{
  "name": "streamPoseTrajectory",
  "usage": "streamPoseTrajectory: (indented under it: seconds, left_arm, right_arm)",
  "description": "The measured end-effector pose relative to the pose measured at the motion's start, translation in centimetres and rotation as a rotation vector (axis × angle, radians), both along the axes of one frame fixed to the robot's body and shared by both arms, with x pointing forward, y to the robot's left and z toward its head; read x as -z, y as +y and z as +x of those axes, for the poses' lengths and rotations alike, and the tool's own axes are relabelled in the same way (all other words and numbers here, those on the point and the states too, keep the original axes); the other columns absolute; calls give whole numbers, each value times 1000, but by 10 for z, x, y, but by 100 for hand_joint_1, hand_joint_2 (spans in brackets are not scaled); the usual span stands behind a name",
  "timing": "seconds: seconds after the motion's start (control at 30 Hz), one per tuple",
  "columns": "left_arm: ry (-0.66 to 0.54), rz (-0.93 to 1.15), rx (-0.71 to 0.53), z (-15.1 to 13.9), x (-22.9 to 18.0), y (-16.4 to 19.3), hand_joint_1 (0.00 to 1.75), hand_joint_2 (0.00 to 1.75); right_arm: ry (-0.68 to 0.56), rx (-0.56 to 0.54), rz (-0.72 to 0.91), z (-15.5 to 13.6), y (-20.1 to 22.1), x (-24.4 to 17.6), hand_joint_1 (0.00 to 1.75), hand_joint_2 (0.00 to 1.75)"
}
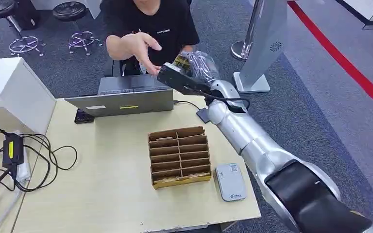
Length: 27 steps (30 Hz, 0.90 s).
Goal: Pass the card to the sensor for recognition and then transmit it.
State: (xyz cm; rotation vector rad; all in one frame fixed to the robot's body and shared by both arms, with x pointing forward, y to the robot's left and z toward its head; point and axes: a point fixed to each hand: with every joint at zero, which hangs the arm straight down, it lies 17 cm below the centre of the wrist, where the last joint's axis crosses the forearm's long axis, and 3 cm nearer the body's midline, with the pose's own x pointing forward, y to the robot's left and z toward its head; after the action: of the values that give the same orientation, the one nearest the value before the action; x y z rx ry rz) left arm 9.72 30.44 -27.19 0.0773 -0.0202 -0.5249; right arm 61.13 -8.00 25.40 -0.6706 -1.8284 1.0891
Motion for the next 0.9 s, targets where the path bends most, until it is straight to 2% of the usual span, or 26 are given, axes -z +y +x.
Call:
streamPoseTrajectory:
  seconds: [0.23,0.27,0.3,0.5,0.9]
  left_arm:
    - [5,2,16,1,0,-3,0,175]
    - [4,2,17,2,-1,-3,0,175]
    - [4,2,17,2,-1,-3,0,175]
    - [2,4,17,3,-1,-3,0,175]
    - [0,7,13,-2,1,-3,0,175]
  right_arm:
    - [130,137,-112,9,-22,44,175,175]
    - [136,143,-114,10,-23,46,38,175]
    - [147,148,-116,10,-24,49,0,175]
    - [144,97,-98,6,-15,51,0,175]
    - [0,4,92,1,0,0,0,175]
